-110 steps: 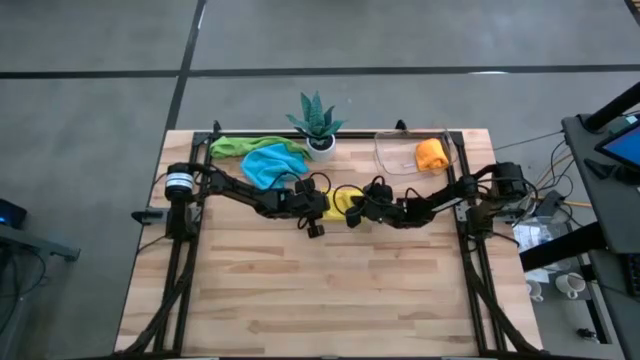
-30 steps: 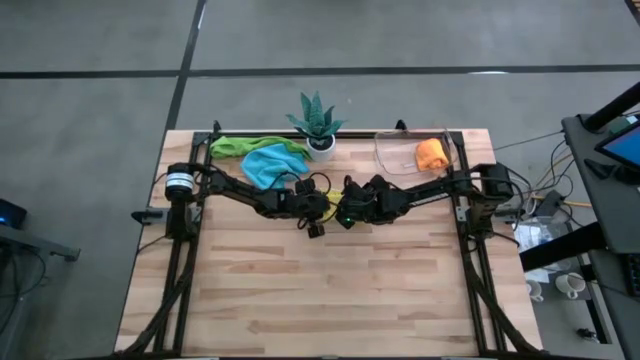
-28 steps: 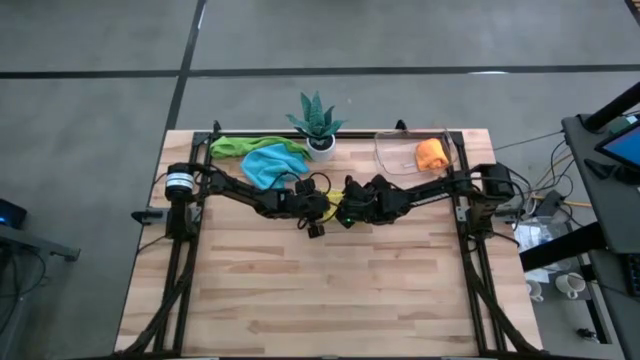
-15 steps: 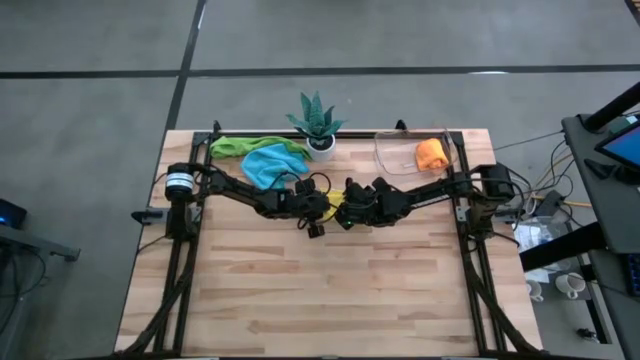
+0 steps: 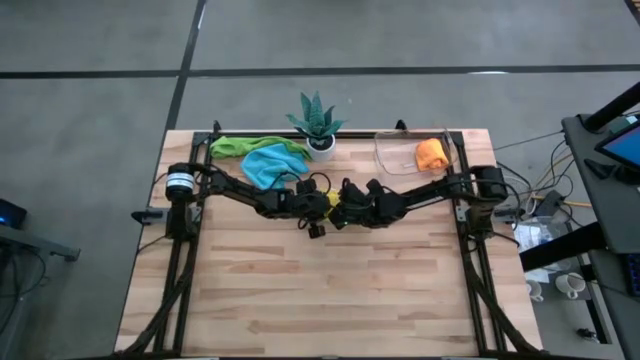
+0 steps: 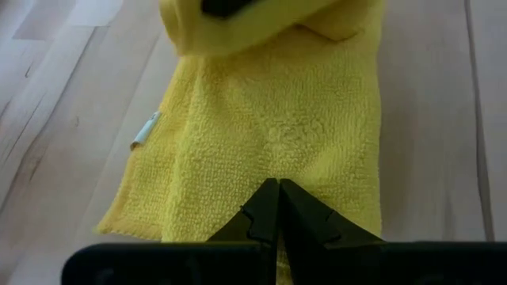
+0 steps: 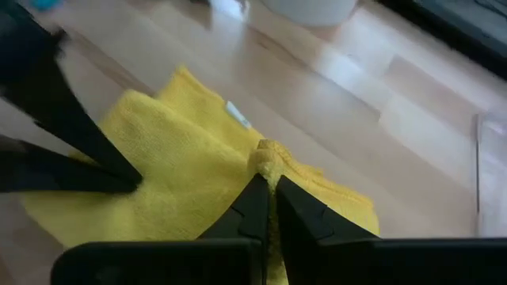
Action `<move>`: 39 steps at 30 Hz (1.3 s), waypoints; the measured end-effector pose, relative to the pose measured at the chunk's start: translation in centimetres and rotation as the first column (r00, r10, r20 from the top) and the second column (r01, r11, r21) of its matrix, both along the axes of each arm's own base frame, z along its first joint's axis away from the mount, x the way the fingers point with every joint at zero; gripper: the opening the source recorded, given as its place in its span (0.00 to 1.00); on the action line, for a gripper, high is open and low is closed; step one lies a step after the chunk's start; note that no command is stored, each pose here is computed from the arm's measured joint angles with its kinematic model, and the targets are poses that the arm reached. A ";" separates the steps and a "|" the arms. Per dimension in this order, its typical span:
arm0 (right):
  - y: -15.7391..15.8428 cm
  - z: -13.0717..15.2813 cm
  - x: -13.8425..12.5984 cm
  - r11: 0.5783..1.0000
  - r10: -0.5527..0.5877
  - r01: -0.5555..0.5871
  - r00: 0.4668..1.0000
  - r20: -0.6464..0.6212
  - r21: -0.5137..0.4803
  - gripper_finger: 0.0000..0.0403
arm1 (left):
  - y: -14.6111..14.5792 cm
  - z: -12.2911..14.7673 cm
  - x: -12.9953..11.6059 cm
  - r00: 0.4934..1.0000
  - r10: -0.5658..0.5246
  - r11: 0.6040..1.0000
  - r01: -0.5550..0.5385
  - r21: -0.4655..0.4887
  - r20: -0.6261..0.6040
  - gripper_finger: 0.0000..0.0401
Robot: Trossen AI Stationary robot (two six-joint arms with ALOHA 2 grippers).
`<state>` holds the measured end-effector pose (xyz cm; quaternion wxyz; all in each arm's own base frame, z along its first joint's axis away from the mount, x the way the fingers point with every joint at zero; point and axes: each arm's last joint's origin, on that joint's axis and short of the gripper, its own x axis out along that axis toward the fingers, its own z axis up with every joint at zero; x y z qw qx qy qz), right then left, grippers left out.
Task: Roll microfiber towels into tight, uniform cylinder then place into a basket
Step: Roll the yellow microfiber cloth
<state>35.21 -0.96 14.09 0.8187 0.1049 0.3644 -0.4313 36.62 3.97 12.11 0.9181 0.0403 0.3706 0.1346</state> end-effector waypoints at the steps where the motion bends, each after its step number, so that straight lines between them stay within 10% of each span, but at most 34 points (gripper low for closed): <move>1: 0.0 -0.5 0.0 1.000 -0.006 0.007 1.000 -0.009 0.003 0.03 | 0.0 0.0 0.0 1.000 -0.001 1.000 0.001 -0.001 0.000 0.00; 26: -0.3 -2.9 0.6 0.995 -0.097 0.097 0.995 0.031 0.000 0.04 | -0.2 1.8 -0.6 1.000 -0.001 1.000 0.001 0.002 0.001 0.00; 39: 0.1 -1.8 0.9 0.998 -0.057 0.057 0.997 0.043 -0.003 0.37 | -0.3 3.4 -2.2 0.995 -0.011 1.000 0.012 0.013 -0.096 0.00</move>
